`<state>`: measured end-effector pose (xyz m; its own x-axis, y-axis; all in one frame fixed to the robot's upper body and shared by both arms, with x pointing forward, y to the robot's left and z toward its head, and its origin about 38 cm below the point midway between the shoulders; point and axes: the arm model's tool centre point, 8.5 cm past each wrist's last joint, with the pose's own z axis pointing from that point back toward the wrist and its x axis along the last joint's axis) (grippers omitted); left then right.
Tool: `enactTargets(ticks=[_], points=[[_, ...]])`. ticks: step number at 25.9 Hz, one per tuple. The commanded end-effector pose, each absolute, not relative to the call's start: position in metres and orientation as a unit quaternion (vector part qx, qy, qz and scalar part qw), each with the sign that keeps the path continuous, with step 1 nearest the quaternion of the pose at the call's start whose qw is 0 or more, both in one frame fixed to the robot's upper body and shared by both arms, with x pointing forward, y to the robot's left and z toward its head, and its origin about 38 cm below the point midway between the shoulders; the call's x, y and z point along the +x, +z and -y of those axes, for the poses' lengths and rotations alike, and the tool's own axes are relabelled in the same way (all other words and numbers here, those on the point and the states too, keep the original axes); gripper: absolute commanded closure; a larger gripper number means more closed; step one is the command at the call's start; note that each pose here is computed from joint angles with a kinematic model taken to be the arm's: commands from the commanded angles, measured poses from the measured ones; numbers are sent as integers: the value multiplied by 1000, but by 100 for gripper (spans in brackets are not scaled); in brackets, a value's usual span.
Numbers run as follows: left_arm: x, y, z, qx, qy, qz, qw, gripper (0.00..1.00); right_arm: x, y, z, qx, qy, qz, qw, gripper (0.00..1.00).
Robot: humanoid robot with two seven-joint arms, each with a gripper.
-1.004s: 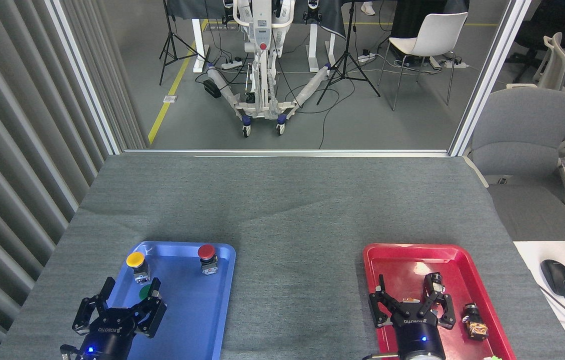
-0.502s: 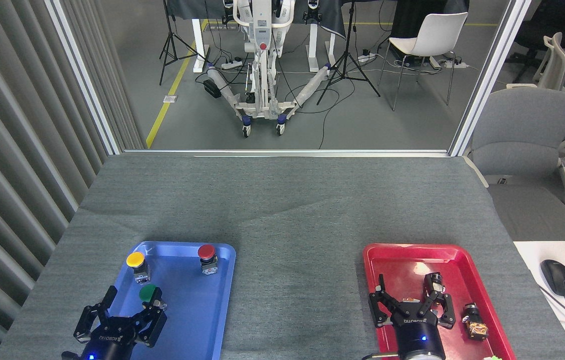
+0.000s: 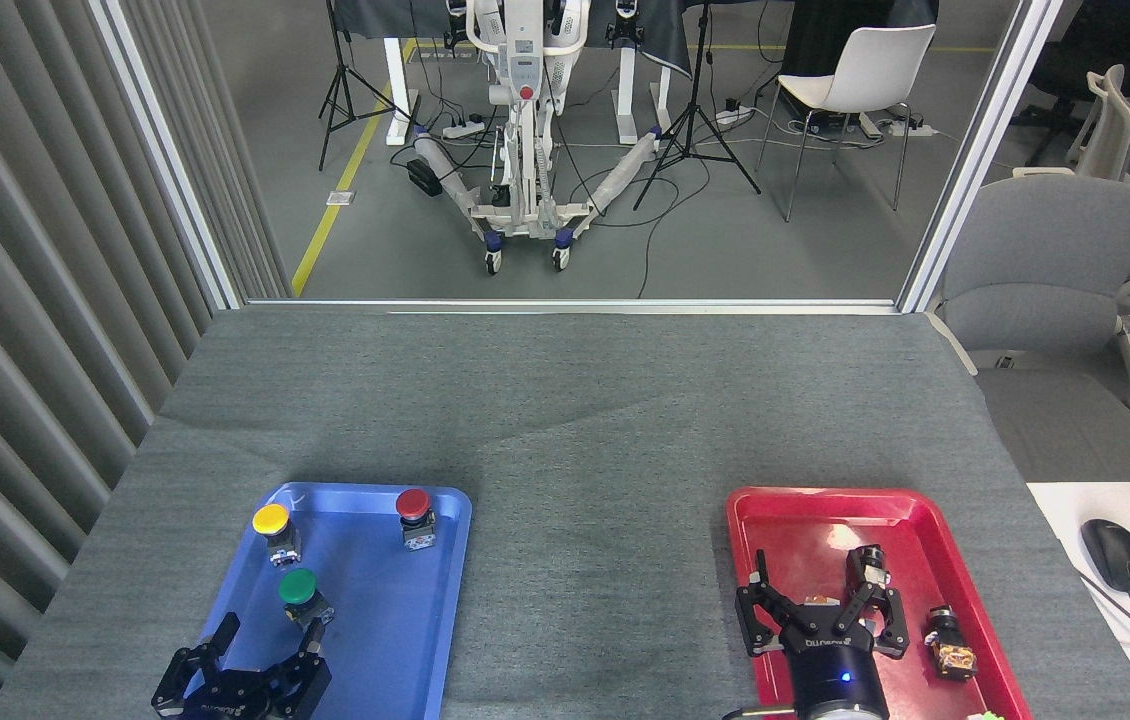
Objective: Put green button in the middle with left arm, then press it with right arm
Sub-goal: 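Reach the left gripper to the green button in the blue tray, then grasp the green button with the left gripper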
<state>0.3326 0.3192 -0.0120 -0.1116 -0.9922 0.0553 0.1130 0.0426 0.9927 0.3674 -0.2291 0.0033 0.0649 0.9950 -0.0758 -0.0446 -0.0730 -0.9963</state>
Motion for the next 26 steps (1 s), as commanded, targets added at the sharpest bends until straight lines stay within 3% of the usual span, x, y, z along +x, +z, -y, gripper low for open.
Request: enactTargets(ticks=[1, 19, 22, 26], points=[[337, -18, -323, 425, -546, 506, 515, 1, 368, 4, 227, -523, 511, 455, 508, 0], [366, -17, -304, 416, -560, 512, 502, 2, 369, 5, 215, -516, 509, 463, 510, 0], [370, -14, -305, 419, -559, 512, 500, 6, 370, 5, 217, -517, 509, 463, 510, 0], [372, -13, -307, 421, -559, 511, 499, 19, 370, 5, 218, -519, 509, 462, 508, 0]])
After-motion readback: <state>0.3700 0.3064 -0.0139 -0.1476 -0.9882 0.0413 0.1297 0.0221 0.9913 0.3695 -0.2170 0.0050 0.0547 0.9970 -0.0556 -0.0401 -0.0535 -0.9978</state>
